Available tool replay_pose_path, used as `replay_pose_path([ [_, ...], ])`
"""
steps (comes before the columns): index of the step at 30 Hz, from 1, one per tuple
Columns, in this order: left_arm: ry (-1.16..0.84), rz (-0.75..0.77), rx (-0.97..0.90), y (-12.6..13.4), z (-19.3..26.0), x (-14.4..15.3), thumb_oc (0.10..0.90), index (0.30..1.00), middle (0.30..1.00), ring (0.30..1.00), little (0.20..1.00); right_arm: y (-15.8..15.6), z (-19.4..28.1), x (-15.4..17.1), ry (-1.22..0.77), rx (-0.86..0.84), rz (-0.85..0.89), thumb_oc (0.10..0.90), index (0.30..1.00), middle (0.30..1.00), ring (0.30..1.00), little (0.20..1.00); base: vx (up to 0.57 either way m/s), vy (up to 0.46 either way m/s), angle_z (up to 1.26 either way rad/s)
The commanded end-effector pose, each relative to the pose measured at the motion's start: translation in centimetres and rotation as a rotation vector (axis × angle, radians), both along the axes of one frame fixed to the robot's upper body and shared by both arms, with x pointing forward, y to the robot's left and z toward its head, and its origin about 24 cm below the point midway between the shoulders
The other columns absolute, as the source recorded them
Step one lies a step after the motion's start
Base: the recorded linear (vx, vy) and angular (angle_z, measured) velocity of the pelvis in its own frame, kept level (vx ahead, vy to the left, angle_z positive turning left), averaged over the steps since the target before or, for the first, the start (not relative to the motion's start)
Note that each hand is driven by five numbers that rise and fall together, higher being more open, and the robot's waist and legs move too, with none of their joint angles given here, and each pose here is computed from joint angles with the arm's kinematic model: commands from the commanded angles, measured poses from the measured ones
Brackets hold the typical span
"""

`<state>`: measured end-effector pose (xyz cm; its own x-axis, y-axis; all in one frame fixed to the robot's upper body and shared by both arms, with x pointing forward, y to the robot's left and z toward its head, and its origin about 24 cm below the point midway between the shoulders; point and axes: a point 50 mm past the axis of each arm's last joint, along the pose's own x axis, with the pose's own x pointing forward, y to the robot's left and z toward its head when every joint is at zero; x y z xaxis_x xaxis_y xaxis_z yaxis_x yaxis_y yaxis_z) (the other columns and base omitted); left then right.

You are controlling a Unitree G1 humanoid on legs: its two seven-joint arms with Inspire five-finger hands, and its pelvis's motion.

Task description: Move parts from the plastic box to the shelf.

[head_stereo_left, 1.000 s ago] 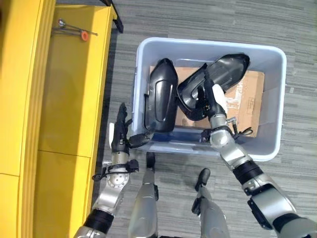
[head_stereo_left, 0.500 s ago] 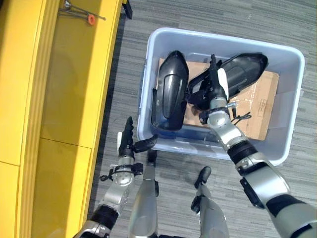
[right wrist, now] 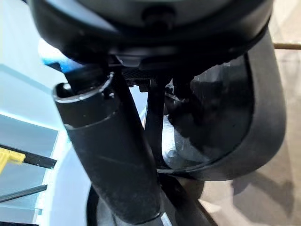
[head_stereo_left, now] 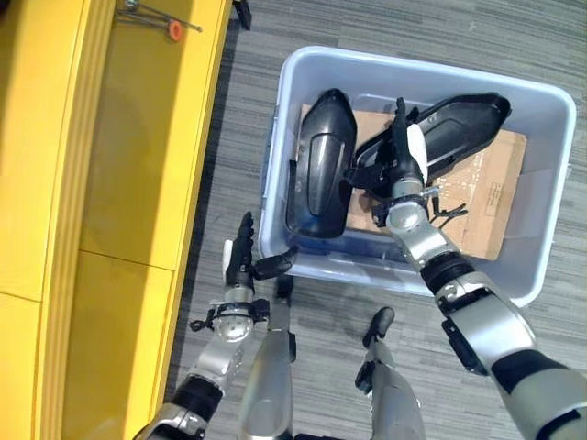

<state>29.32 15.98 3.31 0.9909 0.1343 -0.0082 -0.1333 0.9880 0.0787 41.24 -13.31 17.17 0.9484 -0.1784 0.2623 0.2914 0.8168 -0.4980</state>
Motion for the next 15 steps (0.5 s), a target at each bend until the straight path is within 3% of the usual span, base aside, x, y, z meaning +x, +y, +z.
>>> replay_pose_path([
  [1,-0.051,-0.017,-0.011,-0.6,0.6,-0.1,0.9,1.0,1.0,1.0,1.0,-5.2,-0.1,0.1,0.038,-0.099,-0.184,0.9,1.0,1.0,1.0,1.0,0.0,0.0,0.0],
  [3,-0.053,-0.018,-0.011,-0.6,0.6,-0.1,0.9,1.0,1.0,1.0,1.0,-5.2,-0.4,0.0,0.047,-0.142,-0.18,0.9,1.0,1.0,1.0,1.0,0.0,0.0,0.0],
  [9,-0.081,0.034,-0.017,0.6,1.0,-0.1,0.9,1.0,1.0,1.0,1.0,-3.9,-1.8,-1.3,0.004,-0.524,-0.059,0.9,1.0,1.0,1.0,1.0,0.0,0.002,0.01],
  [15,-0.083,0.082,-0.022,2.3,0.9,-0.8,0.9,1.0,1.0,1.0,1.0,-4.2,-2.1,-2.9,-0.059,-0.643,0.0,0.9,1.0,1.0,1.0,1.0,0.0,-0.005,-0.01],
])
